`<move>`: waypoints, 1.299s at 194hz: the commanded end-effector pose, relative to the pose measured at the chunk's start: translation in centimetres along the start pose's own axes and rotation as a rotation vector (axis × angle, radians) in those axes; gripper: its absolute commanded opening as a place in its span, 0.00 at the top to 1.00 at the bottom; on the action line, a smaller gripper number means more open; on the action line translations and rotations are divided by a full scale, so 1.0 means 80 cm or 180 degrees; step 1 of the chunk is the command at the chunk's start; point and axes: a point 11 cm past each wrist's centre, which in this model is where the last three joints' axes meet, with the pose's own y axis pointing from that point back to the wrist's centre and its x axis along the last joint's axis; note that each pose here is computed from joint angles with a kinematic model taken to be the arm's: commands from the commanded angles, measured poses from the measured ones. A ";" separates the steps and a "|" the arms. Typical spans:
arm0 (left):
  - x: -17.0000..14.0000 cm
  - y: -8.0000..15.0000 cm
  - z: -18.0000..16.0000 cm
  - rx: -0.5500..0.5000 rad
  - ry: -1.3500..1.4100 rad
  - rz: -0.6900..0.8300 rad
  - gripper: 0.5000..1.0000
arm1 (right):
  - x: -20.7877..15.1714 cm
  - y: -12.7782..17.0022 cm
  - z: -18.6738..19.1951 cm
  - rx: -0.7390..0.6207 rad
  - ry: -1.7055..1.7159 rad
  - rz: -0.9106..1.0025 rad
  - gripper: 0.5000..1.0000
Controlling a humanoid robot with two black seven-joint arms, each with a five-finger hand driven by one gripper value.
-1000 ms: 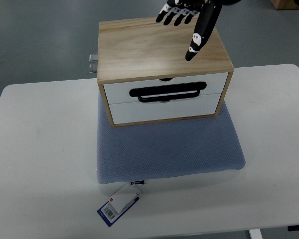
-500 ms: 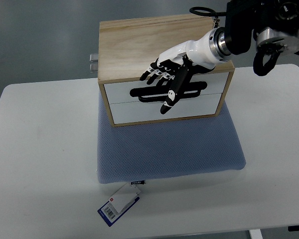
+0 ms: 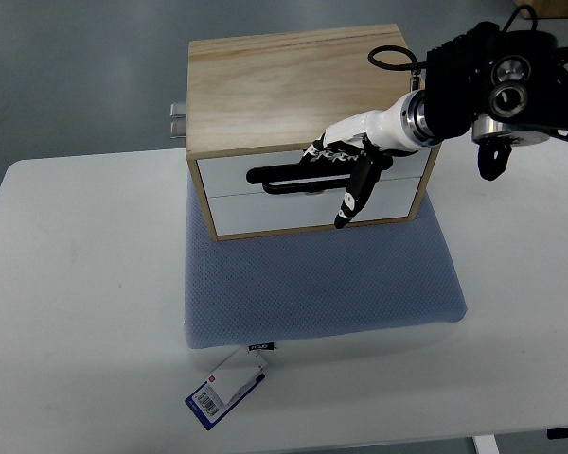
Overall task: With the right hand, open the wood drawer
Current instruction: 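Lower the right hand and hook fingers behind the upper drawer's black handle, then pull the upper drawer handle toward the robot with the right hand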
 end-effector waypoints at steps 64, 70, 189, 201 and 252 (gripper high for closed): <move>0.001 0.000 0.000 0.0000 0.0000 0.0005 0.00 | -0.019 -0.017 0.012 -0.0064 0.0086 -0.0145 0.12; 0.001 0.000 0.000 0.0000 0.0000 0.0005 0.00 | -0.021 -0.017 0.012 -0.0063 0.0110 -0.0188 0.12; 0.001 0.000 0.000 0.0000 0.0000 0.0005 0.00 | -0.049 0.011 0.001 0.0197 0.0618 -0.1031 0.12; 0.001 0.000 0.000 0.0000 0.0000 0.0005 0.00 | -0.053 0.017 0.000 0.0262 0.0612 -0.1074 0.12; 0.001 0.000 0.000 0.0000 0.0000 0.0005 0.00 | -0.055 0.032 0.001 0.0358 0.0515 -0.1098 0.12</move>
